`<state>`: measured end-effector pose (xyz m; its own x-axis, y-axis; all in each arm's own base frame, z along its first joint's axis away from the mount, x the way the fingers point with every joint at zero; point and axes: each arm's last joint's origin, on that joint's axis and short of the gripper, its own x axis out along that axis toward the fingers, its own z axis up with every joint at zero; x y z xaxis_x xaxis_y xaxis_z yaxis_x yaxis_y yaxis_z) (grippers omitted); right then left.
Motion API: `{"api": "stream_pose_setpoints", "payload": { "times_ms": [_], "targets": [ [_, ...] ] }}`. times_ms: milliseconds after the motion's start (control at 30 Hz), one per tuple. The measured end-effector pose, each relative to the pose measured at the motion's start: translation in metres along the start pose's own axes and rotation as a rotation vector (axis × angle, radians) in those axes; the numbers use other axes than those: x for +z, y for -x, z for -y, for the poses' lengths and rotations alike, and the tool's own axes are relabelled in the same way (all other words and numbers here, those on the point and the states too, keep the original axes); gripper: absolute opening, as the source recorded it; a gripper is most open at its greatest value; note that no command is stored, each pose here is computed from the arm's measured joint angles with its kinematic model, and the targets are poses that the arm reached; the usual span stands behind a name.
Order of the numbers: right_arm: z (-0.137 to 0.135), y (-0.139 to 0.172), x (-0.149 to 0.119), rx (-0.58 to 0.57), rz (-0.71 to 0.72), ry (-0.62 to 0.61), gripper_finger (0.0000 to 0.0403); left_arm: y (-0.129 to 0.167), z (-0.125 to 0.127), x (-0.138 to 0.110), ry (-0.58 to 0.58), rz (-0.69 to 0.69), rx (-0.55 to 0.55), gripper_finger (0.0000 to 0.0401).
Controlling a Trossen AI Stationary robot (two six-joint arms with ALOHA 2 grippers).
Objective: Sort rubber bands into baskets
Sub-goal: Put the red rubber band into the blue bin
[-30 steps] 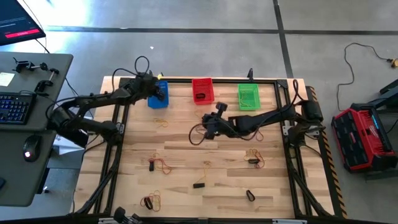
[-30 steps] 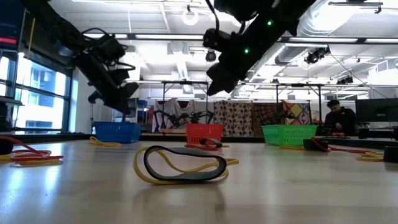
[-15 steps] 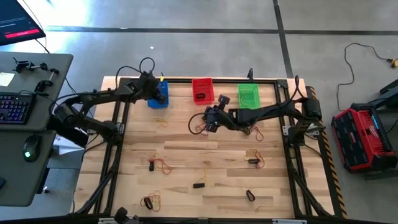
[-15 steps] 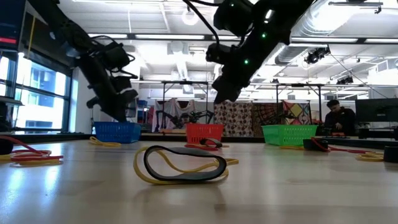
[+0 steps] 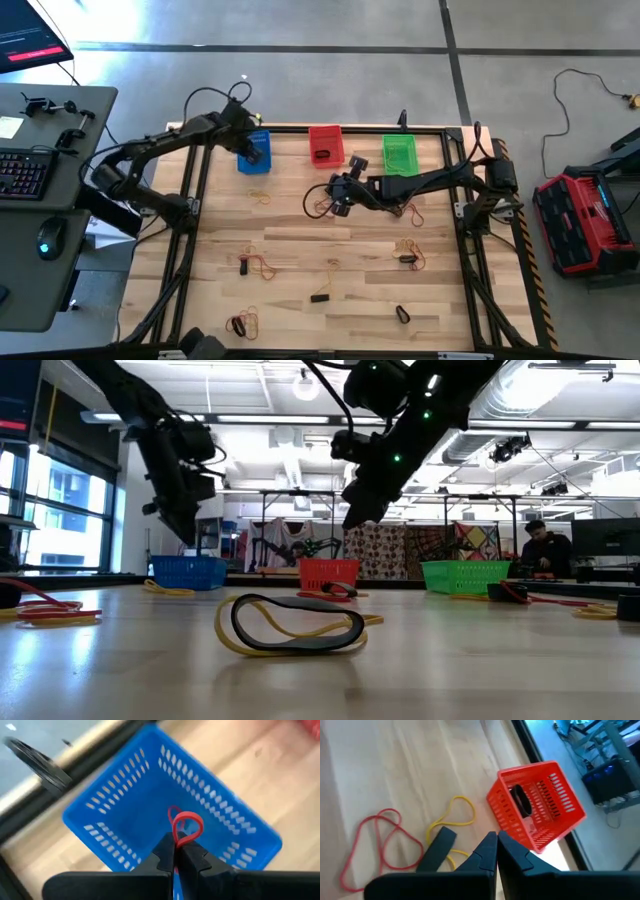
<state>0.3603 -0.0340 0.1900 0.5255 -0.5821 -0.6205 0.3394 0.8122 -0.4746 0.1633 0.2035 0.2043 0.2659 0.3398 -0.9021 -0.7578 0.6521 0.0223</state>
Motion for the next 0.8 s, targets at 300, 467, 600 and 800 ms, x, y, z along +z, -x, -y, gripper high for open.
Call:
{"api": "stream_pose_setpoints", "payload": {
  "times_ms": [300,467,600,800],
  "targets": [
    [-0.006,0.003,0.001,0.033,0.01,-0.018,0.0,-0.034,0.0,0.01,-0.095,-0.121,-0.029,0.0],
    [-0.011,0.007,0.001,0.043,0.017,-0.031,0.0,-0.04,-0.001,0.015,-0.155,-0.13,-0.027,0.0],
    [-0.013,0.008,0.001,0.047,0.02,-0.028,0.0,-0.047,-0.001,0.015,-0.156,-0.156,-0.006,0.0],
    [-0.013,0.008,0.001,0.047,0.019,-0.044,0.0,-0.059,-0.002,0.013,-0.175,-0.197,0.009,0.0]
  ]
}}
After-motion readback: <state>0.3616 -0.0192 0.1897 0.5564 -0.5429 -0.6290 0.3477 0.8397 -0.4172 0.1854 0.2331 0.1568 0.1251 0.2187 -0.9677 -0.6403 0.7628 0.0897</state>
